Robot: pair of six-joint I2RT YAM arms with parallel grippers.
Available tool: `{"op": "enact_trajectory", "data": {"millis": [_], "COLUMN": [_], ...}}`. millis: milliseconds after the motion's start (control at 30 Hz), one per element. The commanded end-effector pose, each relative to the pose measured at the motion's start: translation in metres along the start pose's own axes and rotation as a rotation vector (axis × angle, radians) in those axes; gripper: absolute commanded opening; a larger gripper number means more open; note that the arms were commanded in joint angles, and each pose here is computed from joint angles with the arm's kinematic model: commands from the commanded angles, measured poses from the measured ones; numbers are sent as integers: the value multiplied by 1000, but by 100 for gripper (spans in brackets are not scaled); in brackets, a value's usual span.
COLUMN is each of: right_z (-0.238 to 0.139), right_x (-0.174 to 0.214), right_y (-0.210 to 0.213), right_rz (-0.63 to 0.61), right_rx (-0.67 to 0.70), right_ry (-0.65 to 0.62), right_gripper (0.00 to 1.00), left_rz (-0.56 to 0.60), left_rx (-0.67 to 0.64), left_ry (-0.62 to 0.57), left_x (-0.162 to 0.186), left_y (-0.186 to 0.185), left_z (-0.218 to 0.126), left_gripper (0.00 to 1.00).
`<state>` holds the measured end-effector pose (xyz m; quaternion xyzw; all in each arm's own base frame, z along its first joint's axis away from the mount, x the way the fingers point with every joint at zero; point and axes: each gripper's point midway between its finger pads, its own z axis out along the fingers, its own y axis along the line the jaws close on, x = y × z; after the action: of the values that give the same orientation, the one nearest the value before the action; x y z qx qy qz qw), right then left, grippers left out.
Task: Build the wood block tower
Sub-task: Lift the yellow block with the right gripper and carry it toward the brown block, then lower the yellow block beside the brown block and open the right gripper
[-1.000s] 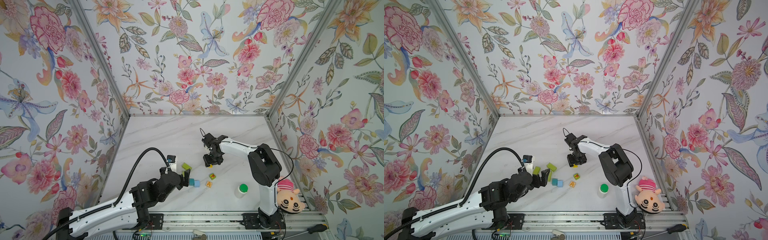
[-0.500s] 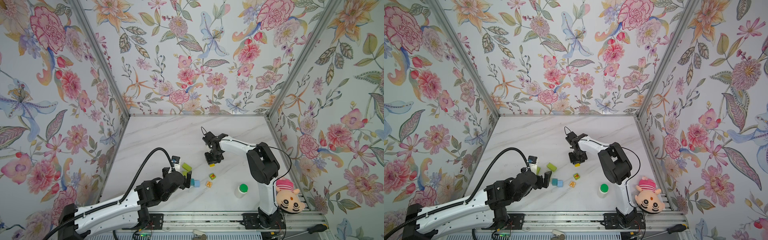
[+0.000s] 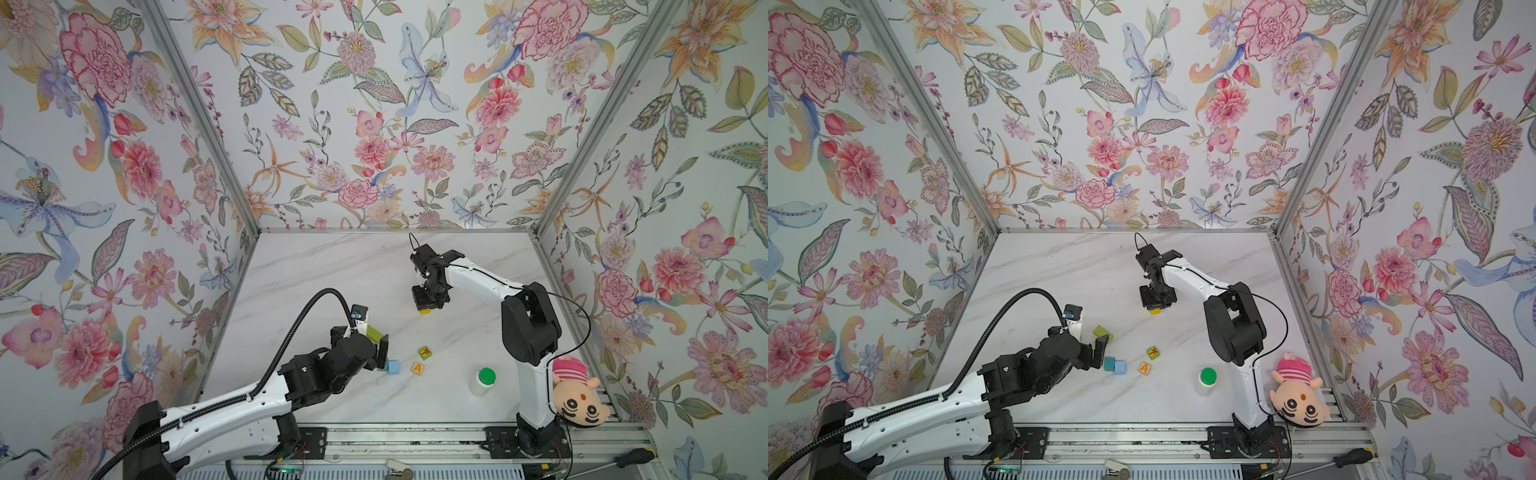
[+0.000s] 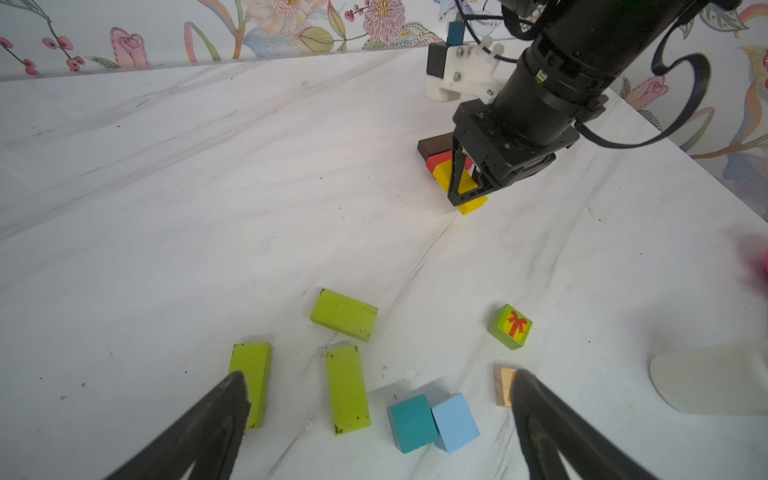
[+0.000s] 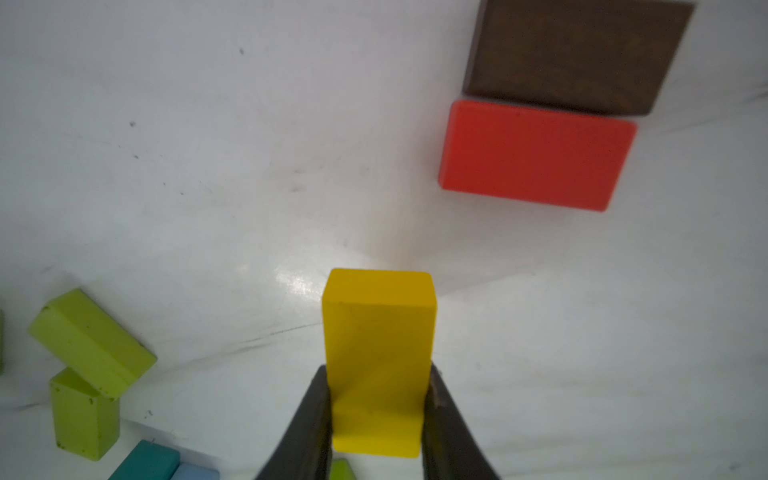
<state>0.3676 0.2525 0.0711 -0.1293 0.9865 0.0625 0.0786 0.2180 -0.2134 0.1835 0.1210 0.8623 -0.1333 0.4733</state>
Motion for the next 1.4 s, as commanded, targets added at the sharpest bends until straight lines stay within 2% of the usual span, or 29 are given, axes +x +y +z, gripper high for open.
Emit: {"op": "enact_trajectory", "data": {"millis": [0,367,800,1367], "right_z": [-6,7,29,40], "right_x": [-14,-55,-60,-59], "right_y": [-13,-33,-43,-46], "right_rz": [-4,44,72,86], "right_rx": [43,60,70,67], "right_ry": [-8,-22,10,36], "right_gripper": [23,24,24,26], "left_rz": [8,43,64,52], "left_rx": [23,17,28,30], "left_ry": [-32,-22,8,17], "left_x": [-21,-47,-53,-54], "left_y": [-4,-2,-4,5], "left_z": [4,30,52,57], "left_gripper": [99,99,99,99]}}
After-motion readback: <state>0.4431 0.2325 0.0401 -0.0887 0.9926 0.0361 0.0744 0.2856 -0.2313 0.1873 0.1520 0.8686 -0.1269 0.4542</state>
